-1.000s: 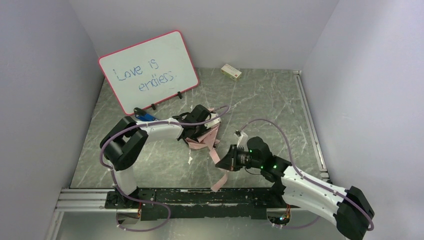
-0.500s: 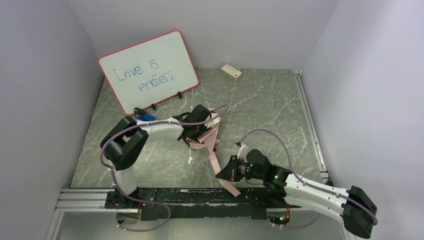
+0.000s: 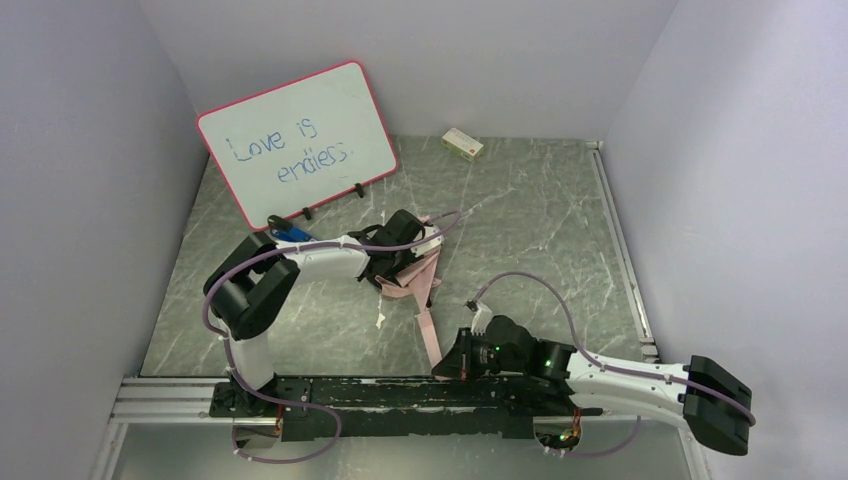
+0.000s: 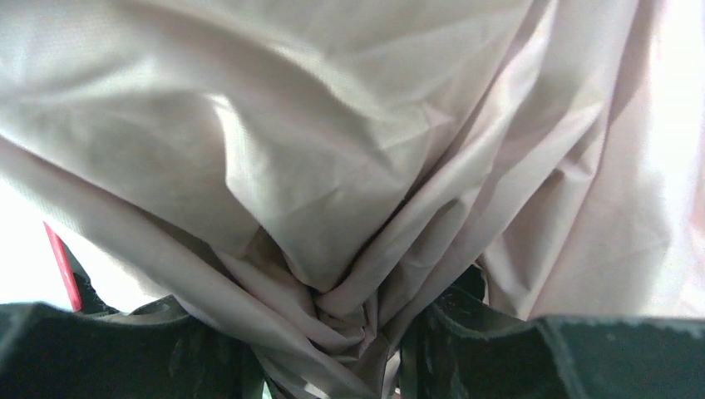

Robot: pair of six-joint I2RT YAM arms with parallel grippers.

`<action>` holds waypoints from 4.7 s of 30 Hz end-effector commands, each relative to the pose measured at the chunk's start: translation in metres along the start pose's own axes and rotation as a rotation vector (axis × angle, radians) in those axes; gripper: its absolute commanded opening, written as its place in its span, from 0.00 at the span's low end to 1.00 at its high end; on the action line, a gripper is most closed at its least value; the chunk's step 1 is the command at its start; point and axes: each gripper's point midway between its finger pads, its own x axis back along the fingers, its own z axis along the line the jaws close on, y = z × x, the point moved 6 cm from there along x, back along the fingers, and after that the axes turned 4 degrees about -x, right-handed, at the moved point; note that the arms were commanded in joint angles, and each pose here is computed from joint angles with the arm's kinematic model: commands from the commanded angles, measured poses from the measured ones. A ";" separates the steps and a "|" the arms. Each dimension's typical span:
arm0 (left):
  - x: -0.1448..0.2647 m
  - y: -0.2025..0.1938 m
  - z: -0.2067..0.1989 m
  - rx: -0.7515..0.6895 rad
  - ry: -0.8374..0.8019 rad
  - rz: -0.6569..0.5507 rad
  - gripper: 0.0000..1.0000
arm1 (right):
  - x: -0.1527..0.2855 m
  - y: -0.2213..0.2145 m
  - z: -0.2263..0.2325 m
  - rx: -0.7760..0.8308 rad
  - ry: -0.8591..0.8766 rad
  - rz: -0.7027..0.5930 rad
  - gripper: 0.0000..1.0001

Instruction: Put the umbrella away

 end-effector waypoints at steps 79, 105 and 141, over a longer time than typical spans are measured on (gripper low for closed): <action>-0.018 0.046 -0.016 -0.298 0.203 -0.303 0.05 | 0.079 0.298 0.007 0.197 -0.413 -0.854 0.53; -0.015 0.043 -0.101 -0.848 0.262 -0.458 0.05 | 0.052 0.325 0.005 1.119 -0.097 -0.062 0.63; -0.013 0.042 -0.109 -0.818 0.286 -0.433 0.05 | -0.033 0.223 -0.099 0.741 -0.188 0.524 0.75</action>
